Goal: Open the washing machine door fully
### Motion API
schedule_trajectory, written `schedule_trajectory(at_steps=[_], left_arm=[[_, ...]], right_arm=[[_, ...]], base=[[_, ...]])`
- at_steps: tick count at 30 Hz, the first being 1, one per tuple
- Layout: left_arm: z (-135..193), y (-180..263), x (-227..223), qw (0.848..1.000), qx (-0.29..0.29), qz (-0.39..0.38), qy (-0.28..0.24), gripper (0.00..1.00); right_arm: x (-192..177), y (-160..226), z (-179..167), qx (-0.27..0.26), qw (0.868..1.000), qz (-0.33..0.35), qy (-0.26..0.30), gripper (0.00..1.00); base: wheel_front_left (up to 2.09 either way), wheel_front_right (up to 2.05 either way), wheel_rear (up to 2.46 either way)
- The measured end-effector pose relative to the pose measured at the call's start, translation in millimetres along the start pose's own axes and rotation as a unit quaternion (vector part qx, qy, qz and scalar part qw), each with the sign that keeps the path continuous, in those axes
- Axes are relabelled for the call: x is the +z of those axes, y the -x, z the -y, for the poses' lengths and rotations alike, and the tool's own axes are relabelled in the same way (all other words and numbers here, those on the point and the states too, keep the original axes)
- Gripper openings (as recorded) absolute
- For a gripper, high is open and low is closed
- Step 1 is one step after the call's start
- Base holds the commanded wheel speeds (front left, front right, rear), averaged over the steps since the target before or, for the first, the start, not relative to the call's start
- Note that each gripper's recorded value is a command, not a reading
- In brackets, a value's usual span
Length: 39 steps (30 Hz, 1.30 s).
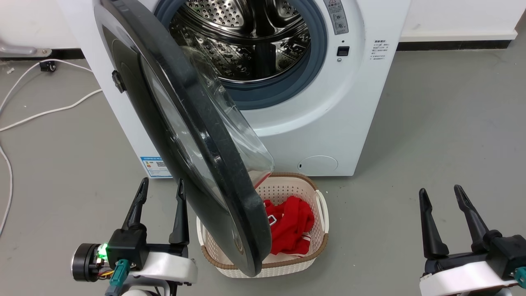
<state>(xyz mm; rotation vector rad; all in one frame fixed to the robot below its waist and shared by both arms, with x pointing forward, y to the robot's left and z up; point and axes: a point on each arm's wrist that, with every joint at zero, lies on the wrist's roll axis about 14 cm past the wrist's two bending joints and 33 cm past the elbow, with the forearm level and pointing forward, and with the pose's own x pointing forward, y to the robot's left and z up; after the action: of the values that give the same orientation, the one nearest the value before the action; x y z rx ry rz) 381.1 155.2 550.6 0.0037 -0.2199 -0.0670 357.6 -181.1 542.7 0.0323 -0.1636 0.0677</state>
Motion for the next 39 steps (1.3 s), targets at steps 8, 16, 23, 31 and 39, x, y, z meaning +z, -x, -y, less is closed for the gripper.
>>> schedule_trajectory(at_steps=[8, 16, 23, 31, 39], left_arm=[[1.6, -0.2, 0.0, 1.0, -0.004, 0.0, 0.0, 0.36], [-0.7, -4.0, 13.4, 1.0, 0.001, 0.022, 0.007, 0.0], [-5.1, -14.2, 67.0, 0.994, 0.007, 0.107, 0.009, 0.0], [-1.6, -8.5, 161.7, 0.967, 0.003, 0.254, -0.034, 0.0], [15.5, 14.9, 228.5, 0.929, -0.019, 0.364, -0.058, 0.0]], right_arm=[[-1.8, 0.9, 3.1, -0.006, 1.0, 0.0, -0.009, 1.0], [-5.1, -0.3, 2.9, -0.006, 1.0, -0.004, -0.015, 1.0], [-7.6, -2.2, 2.0, -0.005, 1.0, -0.007, -0.021, 1.0], [-10.1, -1.9, 1.4, -0.005, 1.0, -0.011, -0.024, 1.0], [-11.8, -0.3, 2.8, -0.008, 0.999, -0.015, -0.029, 1.0]], base=[[0.0, 0.0, 0.0], [0.0, 0.0, 0.0], [0.0, 0.0, 0.0], [0.0, 0.0, 0.0], [0.0, 0.0, 0.0]])
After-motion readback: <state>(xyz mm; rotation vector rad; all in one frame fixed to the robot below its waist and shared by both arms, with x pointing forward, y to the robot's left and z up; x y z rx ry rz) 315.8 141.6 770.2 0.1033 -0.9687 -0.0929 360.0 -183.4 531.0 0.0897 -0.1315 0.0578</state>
